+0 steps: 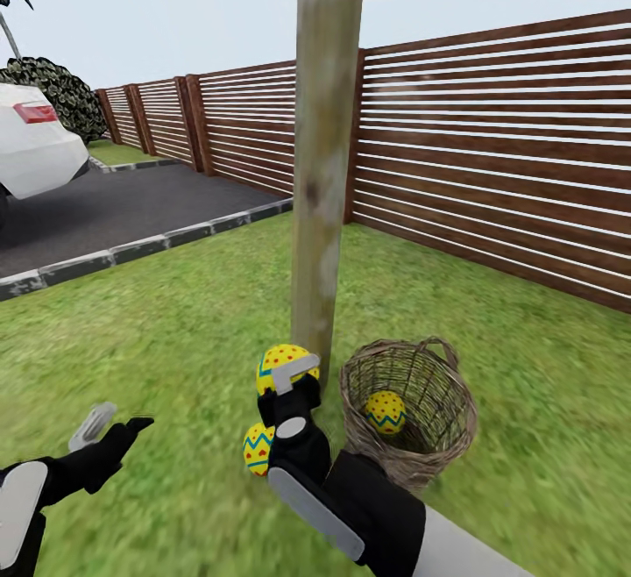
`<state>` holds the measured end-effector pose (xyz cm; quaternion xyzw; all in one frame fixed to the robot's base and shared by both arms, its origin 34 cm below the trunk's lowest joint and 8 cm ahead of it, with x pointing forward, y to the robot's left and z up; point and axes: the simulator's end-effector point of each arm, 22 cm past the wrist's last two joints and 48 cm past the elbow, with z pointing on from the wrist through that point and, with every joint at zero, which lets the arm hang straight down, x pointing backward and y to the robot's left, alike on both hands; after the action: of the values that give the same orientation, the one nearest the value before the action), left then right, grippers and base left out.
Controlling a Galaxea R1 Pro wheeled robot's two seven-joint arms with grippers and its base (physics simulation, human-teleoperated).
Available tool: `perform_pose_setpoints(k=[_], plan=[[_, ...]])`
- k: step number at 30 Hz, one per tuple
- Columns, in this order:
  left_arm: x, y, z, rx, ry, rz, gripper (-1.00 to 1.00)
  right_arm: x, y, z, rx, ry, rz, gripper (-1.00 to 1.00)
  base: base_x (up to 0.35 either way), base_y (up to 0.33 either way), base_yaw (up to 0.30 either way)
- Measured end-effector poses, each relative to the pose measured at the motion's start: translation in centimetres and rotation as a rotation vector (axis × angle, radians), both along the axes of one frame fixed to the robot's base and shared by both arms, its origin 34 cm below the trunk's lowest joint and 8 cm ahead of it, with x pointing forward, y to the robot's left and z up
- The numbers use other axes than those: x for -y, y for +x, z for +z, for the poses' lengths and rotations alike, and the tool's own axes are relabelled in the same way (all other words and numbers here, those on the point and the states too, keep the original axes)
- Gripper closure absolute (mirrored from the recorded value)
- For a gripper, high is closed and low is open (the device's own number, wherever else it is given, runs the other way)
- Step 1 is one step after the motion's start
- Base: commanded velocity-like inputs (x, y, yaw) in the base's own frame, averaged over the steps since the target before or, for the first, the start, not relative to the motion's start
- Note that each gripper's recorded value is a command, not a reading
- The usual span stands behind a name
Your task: Take the three Easter eggs out of the wicker basket on the lawn in the garden, then place them on the lawn next to a single tree (choose any tree) so that all three eggs are next to the same tree and none are left in the basket.
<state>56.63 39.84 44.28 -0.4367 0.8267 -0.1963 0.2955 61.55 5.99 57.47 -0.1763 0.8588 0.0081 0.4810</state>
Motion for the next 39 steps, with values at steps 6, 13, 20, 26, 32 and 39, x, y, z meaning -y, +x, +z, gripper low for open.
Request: perform_pose_setpoints(k=[6, 13, 20, 26, 32, 39], plan=[[-1.3, -0.1, -0.1, 0.021, 0.024, 0.005, -1.0, 0.2, -0.3, -3.7, -0.005, -0.046, -0.009, 1.0, -0.143, 0.007, 0.0], [1.0, 1.2, 0.7, 0.12, 0.069, -0.121, -1.0, -0.3, -1.9, -9.2, 0.106, -0.066, 0.013, 1.0, -0.101, 0.259, 0.0], [5.4, -0.3, -3.1, 0.063, 0.001, -0.151, -1.0, 0.8, -1.8, -11.0, 0.252, 0.0, 0.005, 1.0, -0.002, 0.324, 0.0], [7.2, -0.2, -4.1, 0.077, 0.007, -0.164, -1.0, 2.6, -1.1, -11.7, 0.319, 0.057, -0.03, 1.0, 0.037, 0.326, 0.0], [8.2, 0.2, -3.6, 0.121, -0.042, -0.191, -1.0, 1.6, -1.4, -12.5, 0.297, 0.073, 0.028, 1.0, 0.047, 0.326, 0.0], [8.7, 0.5, -2.9, 0.207, -0.12, -0.249, -1.0, 1.0, -1.7, -14.4, 0.252, 0.063, 0.116, 1.0, 0.002, 0.326, 0.0]])
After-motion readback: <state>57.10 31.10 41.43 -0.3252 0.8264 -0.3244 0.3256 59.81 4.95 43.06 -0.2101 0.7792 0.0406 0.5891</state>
